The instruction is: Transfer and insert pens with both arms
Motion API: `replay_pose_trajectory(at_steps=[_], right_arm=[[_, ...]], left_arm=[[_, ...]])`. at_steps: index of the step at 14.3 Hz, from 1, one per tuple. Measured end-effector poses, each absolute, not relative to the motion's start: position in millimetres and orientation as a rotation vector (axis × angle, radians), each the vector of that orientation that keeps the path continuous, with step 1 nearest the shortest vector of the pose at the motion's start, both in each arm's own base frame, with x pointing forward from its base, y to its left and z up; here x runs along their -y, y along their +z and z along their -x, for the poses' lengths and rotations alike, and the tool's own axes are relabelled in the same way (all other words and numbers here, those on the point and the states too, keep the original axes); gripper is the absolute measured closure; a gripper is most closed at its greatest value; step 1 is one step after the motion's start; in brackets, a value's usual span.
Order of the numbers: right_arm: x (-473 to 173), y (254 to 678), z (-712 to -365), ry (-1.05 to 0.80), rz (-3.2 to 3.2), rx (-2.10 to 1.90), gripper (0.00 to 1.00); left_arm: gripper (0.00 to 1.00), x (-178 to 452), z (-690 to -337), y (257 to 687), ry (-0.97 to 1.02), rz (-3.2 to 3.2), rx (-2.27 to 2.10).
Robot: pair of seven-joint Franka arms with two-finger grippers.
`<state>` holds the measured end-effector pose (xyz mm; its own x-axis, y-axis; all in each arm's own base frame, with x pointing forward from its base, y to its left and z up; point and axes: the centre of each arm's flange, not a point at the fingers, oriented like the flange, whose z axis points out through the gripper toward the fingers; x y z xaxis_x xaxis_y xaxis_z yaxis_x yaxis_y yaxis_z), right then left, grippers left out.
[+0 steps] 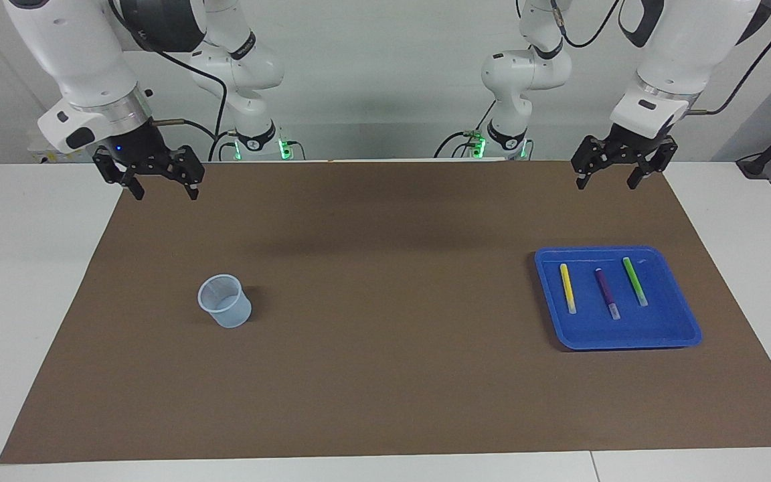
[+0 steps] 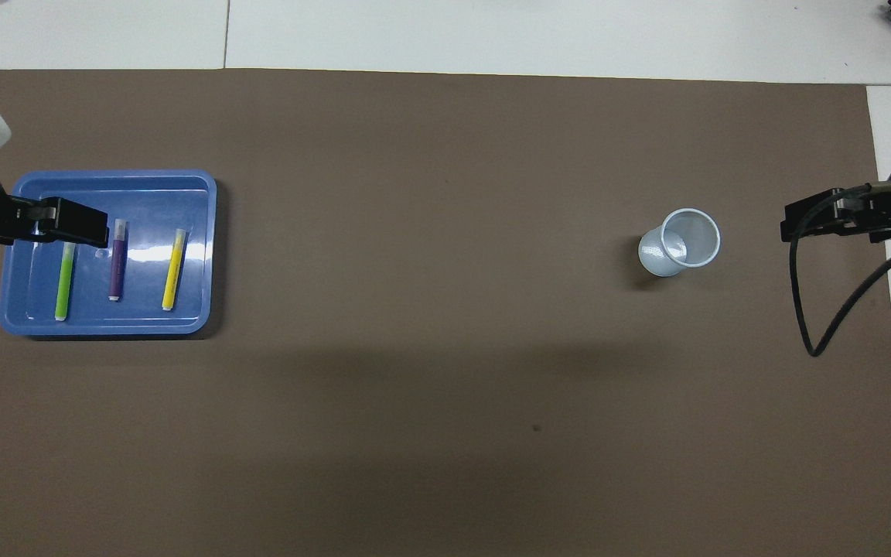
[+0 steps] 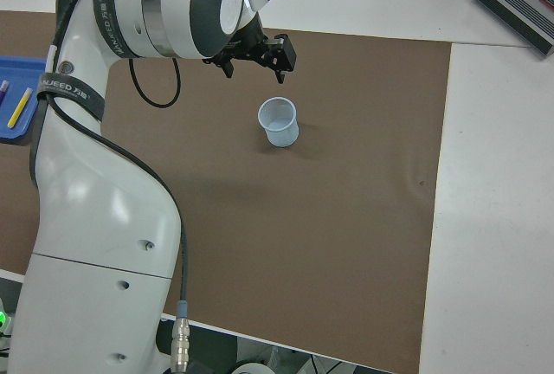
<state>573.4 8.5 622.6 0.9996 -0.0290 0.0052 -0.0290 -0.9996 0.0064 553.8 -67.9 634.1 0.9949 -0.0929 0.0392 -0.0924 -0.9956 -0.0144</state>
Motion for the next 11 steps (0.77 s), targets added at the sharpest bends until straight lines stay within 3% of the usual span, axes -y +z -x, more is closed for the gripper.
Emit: replay_pose_trajectory(at_steps=[11], right_arm=[[-8.5,622.5,-573.4,0.008,-3.135,0.045,0.0]], left_arm=[[0.0,57.5,-560.9,626.0,-0.139,3.117,-0.219]])
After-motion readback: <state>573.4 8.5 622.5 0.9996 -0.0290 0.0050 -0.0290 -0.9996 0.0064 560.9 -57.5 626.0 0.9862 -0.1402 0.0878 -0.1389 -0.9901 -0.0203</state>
